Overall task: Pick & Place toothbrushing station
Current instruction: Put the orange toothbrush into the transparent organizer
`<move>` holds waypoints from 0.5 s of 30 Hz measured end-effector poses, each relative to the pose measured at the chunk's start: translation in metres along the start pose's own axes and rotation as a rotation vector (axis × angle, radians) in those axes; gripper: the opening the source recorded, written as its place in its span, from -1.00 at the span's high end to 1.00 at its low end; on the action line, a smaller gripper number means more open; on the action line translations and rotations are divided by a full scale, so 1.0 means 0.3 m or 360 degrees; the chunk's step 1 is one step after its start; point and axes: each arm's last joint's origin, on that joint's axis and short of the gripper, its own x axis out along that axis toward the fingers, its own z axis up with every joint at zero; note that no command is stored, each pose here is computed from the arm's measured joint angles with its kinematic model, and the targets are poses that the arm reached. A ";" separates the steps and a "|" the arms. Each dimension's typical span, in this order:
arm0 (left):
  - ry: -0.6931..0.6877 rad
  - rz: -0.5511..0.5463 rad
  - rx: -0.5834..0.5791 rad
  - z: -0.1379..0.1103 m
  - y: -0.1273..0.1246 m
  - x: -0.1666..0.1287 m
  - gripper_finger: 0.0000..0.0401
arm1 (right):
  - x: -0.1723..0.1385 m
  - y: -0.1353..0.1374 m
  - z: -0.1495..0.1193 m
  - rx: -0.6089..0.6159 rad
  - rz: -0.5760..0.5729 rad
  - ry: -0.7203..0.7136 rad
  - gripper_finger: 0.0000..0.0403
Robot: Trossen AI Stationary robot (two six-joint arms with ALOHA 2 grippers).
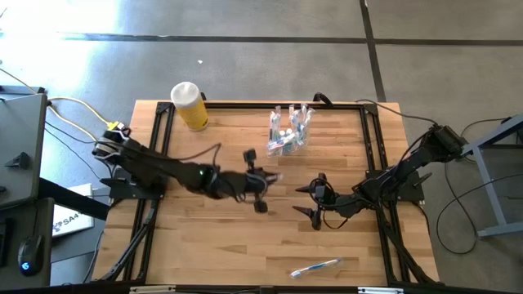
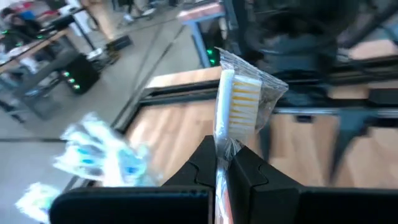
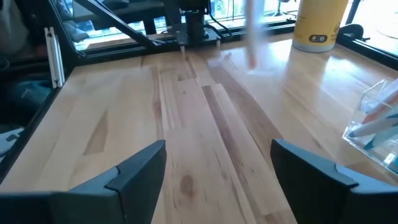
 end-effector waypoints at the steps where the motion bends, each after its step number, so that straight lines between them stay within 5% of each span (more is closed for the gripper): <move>1: -0.0005 0.0028 -0.0014 0.001 0.030 0.000 0.98 | 0.000 0.000 0.000 0.0002 0.0001 -0.0002 -0.40; 5: -0.0090 0.0094 -0.0169 -0.018 0.170 0.037 0.98 | 0.000 0.001 0.001 0.0005 0.0007 -0.0002 -0.40; 15: -0.0280 0.0184 -0.0506 -0.233 0.456 0.141 0.98 | 0.000 0.000 -0.003 -0.0006 0.0011 0.0015 -0.40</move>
